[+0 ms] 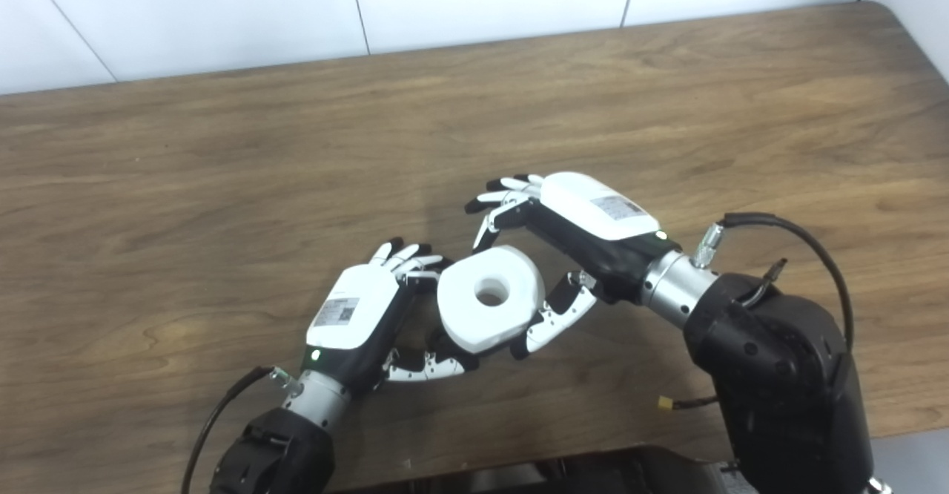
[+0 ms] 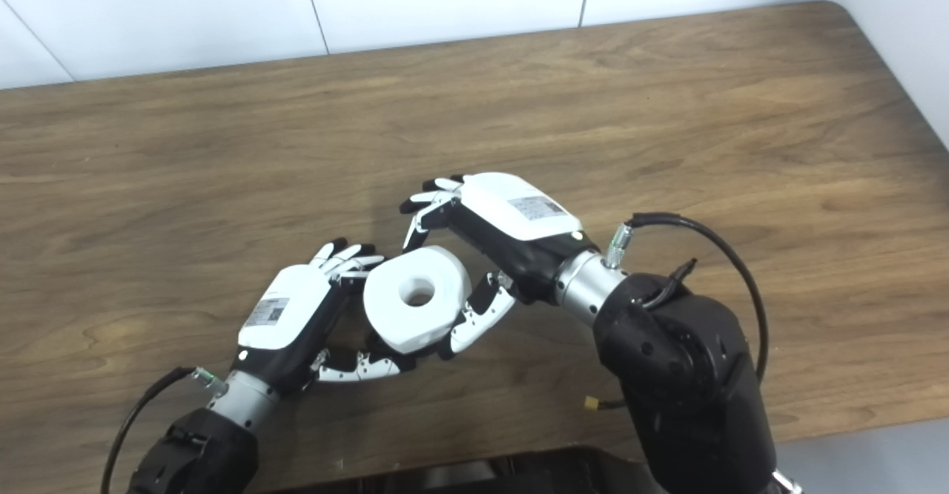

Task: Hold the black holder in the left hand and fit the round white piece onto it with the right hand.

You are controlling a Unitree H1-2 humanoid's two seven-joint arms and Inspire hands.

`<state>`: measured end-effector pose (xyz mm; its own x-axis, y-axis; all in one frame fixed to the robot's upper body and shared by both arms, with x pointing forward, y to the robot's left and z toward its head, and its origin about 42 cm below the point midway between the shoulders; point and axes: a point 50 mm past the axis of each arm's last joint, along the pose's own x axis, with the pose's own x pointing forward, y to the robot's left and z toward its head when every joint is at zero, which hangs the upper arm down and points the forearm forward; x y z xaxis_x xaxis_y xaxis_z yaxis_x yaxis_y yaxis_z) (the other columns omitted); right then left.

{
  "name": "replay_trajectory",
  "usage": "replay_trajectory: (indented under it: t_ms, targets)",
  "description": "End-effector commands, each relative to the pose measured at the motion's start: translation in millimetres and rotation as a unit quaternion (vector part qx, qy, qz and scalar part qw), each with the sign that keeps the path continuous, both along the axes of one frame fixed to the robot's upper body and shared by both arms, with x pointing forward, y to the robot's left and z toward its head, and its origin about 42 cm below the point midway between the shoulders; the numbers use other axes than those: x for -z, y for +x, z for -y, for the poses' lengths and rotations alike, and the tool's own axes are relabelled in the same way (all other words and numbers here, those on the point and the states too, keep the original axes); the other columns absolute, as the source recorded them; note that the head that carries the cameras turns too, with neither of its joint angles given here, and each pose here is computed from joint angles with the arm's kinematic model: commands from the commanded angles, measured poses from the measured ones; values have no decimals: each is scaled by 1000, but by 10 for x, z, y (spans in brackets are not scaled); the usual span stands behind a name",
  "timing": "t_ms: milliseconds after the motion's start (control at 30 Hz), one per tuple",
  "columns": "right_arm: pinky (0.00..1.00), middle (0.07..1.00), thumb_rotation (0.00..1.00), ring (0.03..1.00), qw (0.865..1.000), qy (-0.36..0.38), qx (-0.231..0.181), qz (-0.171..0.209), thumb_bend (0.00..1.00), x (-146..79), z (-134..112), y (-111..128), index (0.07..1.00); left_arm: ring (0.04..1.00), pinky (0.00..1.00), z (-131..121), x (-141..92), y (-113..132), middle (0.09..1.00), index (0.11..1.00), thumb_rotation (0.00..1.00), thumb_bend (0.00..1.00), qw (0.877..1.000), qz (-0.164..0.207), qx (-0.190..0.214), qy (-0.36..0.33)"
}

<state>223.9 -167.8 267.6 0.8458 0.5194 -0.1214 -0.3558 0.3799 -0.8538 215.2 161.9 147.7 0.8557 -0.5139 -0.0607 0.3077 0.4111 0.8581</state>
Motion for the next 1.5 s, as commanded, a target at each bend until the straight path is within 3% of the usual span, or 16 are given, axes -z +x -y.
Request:
replay_trajectory:
  t_ms: [0, 800, 1467]
  targets:
    - [980, 864, 153, 943, 999, 3, -9, 39, 522, -100, -28, 13, 482, 913, 995, 12, -19, -45, 815, 488, 59, 516, 1000, -5, 6, 8]
    - [1000, 867, 155, 941, 1000, 3, -22, 21, 523, -30, -93, -42, 482, 914, 998, 56, -26, -54, 812, 488, 59, 515, 1000, -1, 6, 5]
    - [982, 873, 152, 953, 1000, 6, 2, 27, 521, 12, 21, 44, 483, 913, 995, 43, -42, -66, 811, 487, 59, 516, 1000, -3, 7, 8]
